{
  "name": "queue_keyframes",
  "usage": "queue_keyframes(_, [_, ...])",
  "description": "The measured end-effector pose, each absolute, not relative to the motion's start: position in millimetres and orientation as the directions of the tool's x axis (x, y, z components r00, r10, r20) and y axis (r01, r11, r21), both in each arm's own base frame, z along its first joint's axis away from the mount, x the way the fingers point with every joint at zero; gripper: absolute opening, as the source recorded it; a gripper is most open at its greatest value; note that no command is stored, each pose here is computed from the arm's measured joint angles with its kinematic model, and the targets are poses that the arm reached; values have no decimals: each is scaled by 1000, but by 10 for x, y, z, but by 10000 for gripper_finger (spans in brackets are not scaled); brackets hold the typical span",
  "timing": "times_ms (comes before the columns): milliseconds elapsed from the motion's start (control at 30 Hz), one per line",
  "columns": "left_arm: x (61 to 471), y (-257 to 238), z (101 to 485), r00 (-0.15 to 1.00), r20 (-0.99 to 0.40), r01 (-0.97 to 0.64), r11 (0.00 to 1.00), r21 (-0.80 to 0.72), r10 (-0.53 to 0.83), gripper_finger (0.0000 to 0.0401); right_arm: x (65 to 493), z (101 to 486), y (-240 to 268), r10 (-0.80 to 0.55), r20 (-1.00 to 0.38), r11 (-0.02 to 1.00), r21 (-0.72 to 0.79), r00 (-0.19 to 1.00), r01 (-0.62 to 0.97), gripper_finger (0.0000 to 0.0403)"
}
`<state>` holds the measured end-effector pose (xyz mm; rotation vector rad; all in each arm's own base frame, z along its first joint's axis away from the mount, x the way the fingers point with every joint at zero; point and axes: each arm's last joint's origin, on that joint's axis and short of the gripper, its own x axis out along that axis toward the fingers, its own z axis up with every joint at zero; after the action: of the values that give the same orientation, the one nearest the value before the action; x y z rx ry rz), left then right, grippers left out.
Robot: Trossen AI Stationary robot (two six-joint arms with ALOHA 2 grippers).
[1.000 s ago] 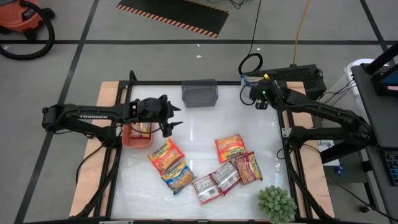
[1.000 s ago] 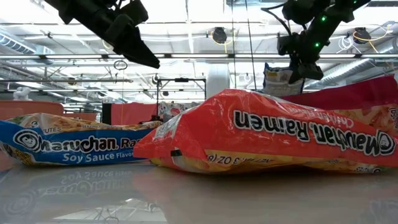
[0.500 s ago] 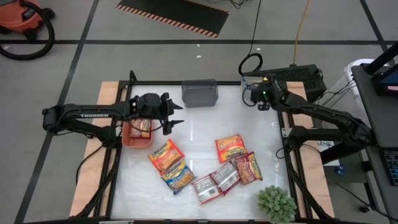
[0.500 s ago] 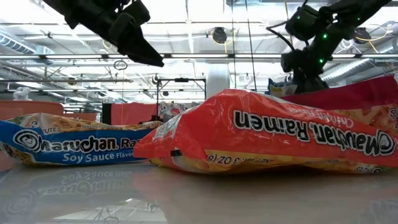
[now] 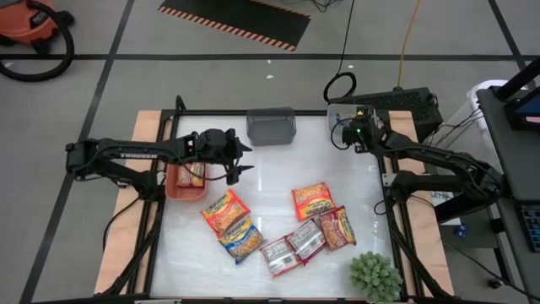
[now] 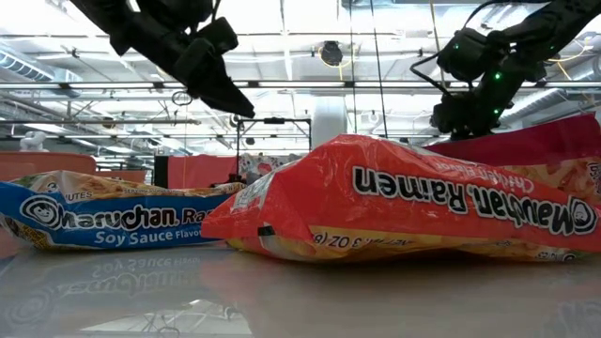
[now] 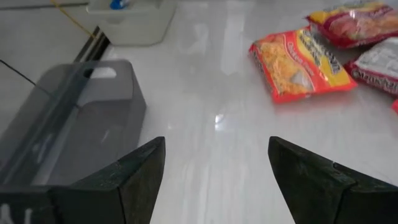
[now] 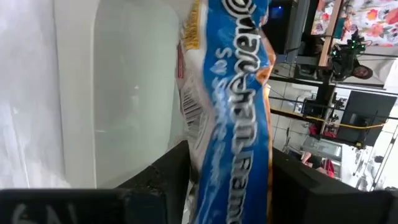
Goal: Sort Maruchan noodles
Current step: Put the top blue noodle pack into the gray bin
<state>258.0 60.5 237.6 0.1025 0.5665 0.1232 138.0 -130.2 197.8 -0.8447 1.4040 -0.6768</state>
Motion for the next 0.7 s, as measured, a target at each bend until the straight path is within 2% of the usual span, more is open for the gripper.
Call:
queue_keyframes(167, [2607,606,2378,846,-512,-94,988,124,145,289,1374,1974,-1305,-824,-562,559,-827,71,-56,181])
queue_keyframes(367, [2607,605,2379,847,-512,-96,988,121,145,289,1382,1954,-1289,-788,-603,603,-797,123,-41,193])
queue_keyframes(700, [2606,606,2378,846,-513,-97,988,120,145,289,1287,1872,-1249,-734,-677,675,-735,42,-63,195])
